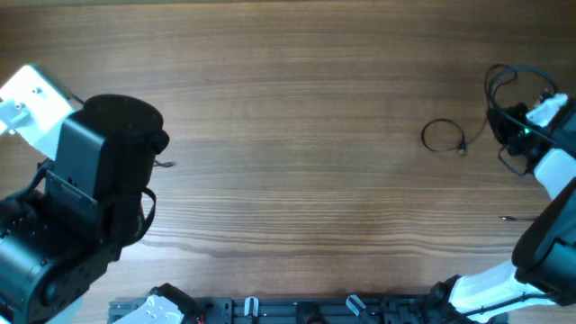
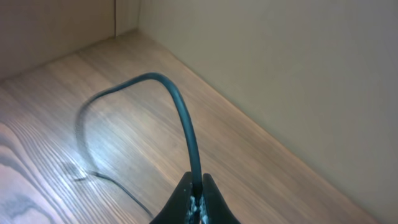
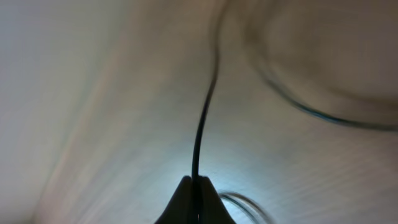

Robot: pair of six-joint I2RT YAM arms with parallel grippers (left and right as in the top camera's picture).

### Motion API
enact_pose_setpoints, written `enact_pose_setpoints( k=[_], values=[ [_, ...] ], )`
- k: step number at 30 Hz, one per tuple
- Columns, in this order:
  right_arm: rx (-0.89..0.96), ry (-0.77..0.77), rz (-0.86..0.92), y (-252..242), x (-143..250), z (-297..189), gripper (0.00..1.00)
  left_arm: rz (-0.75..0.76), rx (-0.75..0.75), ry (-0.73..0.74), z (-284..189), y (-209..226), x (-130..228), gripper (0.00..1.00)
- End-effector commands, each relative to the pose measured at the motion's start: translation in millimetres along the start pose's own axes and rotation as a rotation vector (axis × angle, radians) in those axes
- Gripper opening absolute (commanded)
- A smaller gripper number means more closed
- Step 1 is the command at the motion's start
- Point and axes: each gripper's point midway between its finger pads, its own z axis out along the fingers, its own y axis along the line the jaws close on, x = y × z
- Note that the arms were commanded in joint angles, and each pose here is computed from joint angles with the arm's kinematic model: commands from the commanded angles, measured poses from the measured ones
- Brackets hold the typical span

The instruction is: Untangle cables

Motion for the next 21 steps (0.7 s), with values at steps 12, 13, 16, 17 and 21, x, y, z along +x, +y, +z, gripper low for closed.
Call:
enact_pose_setpoints(
  k=[12,13,16,17,21],
  values=[
    [0.246,-0.195,-0.616,50.6,-31.0,10.0,0.08,0.169,-0.107,0.327,80.8,-77.5,114.2,0.04],
    [0.252,-0.196,-0.699,52.0,-32.9,9.7,0.09,0.183,-0.118,0.343,86.6,-81.0,122.1,0.04],
    [0.290,-0.190,-0.834,49.2,-36.4,8.4,0.41,0.224,-0.154,0.372,105.6,-90.9,144.0,0.04],
    [0.312,-0.193,-0.841,46.0,-38.2,7.7,0.43,0.233,-0.162,0.381,110.6,-93.7,150.0,0.04],
    [0.441,-0.214,-0.824,25.1,-48.0,3.8,0.57,0.253,-0.179,0.410,123.6,-100.8,167.8,0.04]
  ],
)
